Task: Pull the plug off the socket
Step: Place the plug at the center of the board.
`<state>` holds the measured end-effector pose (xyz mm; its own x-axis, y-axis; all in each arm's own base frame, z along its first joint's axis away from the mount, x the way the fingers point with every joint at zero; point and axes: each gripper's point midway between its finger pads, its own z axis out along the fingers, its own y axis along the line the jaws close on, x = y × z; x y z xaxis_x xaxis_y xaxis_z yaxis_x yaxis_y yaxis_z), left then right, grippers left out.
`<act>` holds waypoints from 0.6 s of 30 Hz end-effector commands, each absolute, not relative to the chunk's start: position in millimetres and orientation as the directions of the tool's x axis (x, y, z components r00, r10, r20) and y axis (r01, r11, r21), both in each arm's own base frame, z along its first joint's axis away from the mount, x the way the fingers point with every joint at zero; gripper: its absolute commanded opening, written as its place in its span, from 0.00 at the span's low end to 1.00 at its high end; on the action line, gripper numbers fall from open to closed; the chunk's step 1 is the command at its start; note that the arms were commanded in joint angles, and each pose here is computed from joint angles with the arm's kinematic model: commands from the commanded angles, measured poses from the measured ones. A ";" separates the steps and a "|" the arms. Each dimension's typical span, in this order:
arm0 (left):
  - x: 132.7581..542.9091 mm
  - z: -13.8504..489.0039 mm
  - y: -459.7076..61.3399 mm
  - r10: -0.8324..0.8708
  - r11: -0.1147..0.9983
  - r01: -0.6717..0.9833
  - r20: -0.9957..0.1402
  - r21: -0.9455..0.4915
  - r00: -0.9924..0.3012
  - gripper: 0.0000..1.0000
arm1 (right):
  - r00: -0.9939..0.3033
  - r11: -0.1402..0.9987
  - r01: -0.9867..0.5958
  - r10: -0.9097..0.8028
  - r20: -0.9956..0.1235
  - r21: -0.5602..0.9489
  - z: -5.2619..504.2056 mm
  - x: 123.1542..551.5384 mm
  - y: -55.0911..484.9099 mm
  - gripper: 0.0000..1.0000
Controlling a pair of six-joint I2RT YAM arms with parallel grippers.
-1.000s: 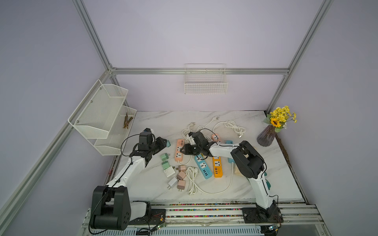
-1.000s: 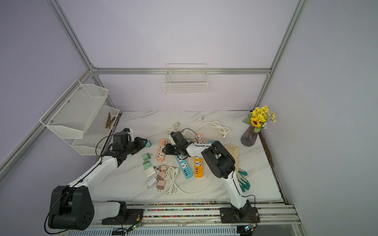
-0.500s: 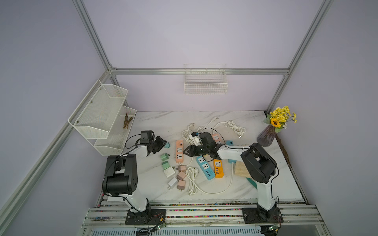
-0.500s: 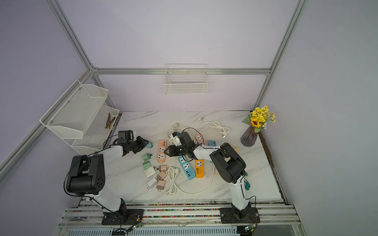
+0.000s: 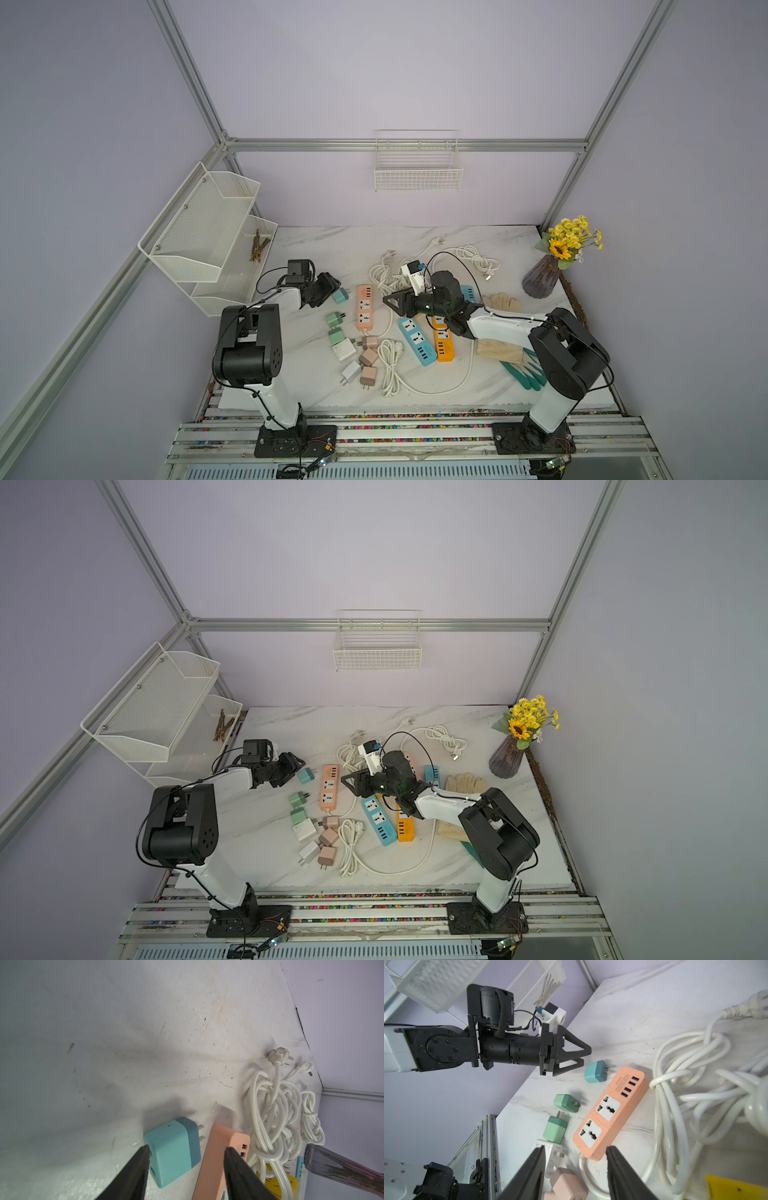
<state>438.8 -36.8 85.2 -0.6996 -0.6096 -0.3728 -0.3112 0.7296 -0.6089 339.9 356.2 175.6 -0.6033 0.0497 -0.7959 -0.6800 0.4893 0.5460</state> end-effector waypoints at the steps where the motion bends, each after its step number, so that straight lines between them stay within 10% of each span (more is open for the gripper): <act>1: 435.0 155.6 -27.0 -0.566 0.786 -0.184 -0.567 -0.590 -0.599 0.64 | -0.457 0.497 -0.737 0.133 -0.879 0.458 211.9 342.6 343.6 0.53; 18: 281.3 258.8 -38.5 -0.404 0.886 0.210 -0.911 -0.413 -0.087 0.79 | 0.027 0.787 -0.582 0.270 -0.962 0.205 303.5 305.7 221.5 0.70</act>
